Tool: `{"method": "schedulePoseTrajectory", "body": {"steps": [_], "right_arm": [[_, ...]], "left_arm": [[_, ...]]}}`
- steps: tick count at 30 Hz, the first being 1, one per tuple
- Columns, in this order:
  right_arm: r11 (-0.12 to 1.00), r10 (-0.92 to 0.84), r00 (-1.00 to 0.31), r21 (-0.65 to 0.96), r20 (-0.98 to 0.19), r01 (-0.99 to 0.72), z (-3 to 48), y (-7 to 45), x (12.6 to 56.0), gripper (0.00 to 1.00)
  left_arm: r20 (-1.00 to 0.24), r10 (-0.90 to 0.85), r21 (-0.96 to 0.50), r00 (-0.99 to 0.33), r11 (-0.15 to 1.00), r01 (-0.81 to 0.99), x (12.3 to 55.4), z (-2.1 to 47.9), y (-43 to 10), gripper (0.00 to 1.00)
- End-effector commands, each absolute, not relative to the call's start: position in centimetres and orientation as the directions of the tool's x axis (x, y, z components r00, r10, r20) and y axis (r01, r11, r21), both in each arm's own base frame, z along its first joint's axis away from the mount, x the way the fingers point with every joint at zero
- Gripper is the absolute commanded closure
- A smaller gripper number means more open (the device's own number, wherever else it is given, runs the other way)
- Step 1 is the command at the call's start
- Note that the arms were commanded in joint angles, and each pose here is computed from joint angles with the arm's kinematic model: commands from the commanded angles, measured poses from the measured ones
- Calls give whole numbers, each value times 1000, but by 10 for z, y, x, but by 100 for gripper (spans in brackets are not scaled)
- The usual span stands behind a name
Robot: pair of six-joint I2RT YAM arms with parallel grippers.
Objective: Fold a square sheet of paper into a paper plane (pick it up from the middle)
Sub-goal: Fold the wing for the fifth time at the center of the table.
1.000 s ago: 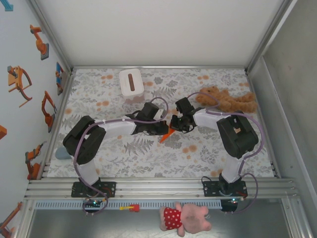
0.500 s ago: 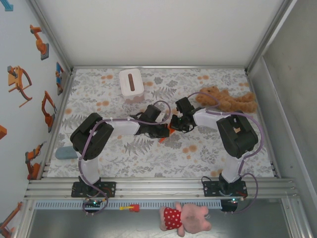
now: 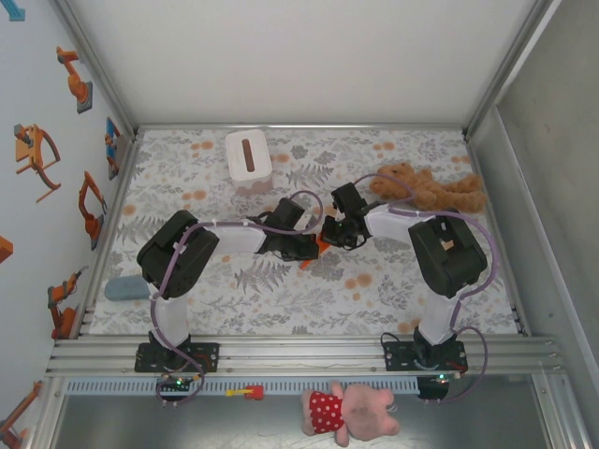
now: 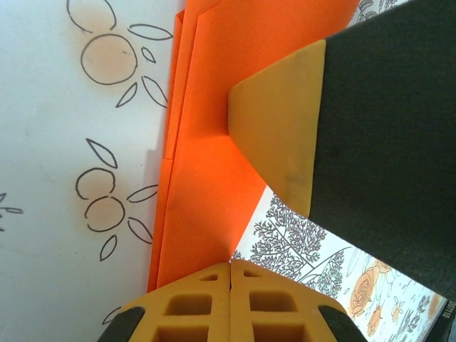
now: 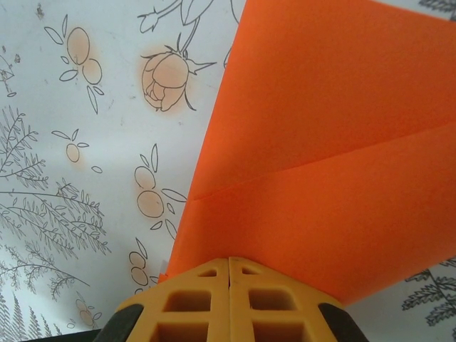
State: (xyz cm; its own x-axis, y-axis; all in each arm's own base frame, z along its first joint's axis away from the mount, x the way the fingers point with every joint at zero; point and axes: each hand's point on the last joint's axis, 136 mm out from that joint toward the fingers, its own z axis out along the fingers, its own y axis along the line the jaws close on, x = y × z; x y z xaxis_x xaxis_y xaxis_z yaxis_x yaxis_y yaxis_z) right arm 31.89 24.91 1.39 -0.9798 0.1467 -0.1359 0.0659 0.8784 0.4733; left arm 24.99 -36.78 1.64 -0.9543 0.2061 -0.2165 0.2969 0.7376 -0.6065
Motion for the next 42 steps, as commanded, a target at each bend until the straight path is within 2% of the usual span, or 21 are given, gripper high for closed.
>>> {"method": "schedulePoseTrajectory", "body": {"steps": [1, 17, 42], "right_arm": [[939, 153, -988, 314, -9, 143, -35, 217, 287, 98], [955, 142, -990, 262, 15, 141, -47, 206, 278, 98], [958, 138, -990, 250, 21, 139, -49, 204, 277, 98]], "left_arm": [[-197, 219, -568, -956, 769, 294, 250, 6, -355, 99], [-129, 225, -597, -966, 760, 257, 227, -4, -329, 100], [-36, 333, -472, -942, 825, 310, 188, -22, -277, 100]]}}
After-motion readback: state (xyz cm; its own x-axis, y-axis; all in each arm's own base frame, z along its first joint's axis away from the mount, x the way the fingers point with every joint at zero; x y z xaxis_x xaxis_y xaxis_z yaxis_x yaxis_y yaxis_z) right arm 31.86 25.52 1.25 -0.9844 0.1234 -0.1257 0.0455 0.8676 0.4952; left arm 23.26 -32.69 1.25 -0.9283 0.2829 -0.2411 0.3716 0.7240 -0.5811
